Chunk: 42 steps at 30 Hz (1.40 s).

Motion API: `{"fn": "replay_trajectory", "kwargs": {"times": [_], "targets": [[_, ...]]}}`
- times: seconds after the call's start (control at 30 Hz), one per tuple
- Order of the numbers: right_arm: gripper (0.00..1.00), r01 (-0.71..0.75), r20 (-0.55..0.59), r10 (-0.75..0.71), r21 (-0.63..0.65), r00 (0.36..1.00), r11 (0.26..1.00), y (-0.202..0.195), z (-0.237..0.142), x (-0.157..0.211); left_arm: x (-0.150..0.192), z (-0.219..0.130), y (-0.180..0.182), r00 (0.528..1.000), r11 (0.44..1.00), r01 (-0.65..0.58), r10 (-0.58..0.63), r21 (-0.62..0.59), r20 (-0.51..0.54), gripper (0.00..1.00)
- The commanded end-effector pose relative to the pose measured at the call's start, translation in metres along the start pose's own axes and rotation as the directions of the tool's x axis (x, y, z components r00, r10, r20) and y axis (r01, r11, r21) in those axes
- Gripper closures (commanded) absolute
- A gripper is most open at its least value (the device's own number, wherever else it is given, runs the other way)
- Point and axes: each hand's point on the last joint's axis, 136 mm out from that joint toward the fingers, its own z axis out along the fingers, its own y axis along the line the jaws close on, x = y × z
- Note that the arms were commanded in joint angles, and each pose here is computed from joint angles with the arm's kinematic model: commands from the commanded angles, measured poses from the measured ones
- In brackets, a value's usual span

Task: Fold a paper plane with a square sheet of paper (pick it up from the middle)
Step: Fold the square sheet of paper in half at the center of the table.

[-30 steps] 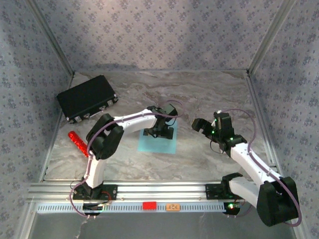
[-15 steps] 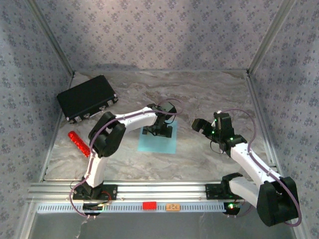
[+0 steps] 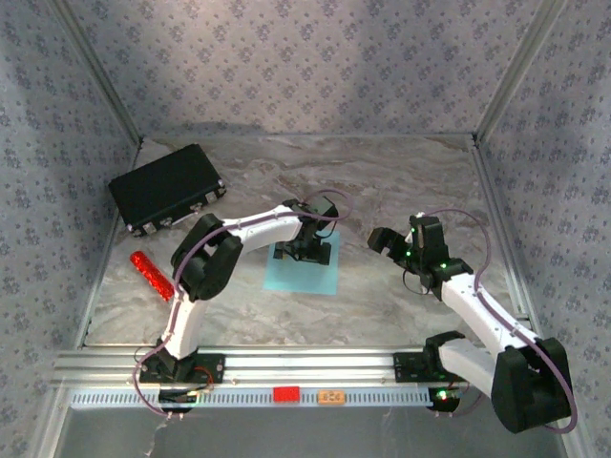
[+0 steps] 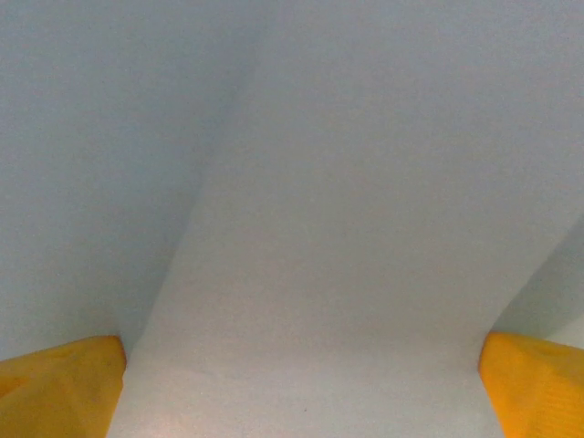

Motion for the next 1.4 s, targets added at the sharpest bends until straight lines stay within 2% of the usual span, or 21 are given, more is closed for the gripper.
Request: {"fn": "replay_trajectory", "kwargs": {"times": [0.0,0.2,0.63,1.37], "targets": [[0.01,0.002,-0.006,-0.002,0.007,1.0,1.0,0.002,-0.001,-0.004,0.013,0.018,0.005,0.998,0.999,-0.01,0.008,-0.043,-0.055,0.0],[0.01,0.003,-0.006,-0.003,0.01,1.0,1.0,0.001,-0.001,-0.004,0.026,0.033,0.015,0.996,0.996,-0.008,0.0,-0.092,-0.088,0.0],[0.01,-0.003,0.0,0.003,0.021,1.0,1.0,-0.001,-0.001,-0.005,0.027,0.036,0.018,0.996,0.991,-0.024,0.013,-0.129,-0.085,0.01],[0.01,-0.022,0.01,0.022,0.031,1.0,0.999,-0.003,-0.003,-0.008,0.028,0.037,0.01,0.996,0.995,-0.03,0.022,-0.09,-0.087,0.06]]}}
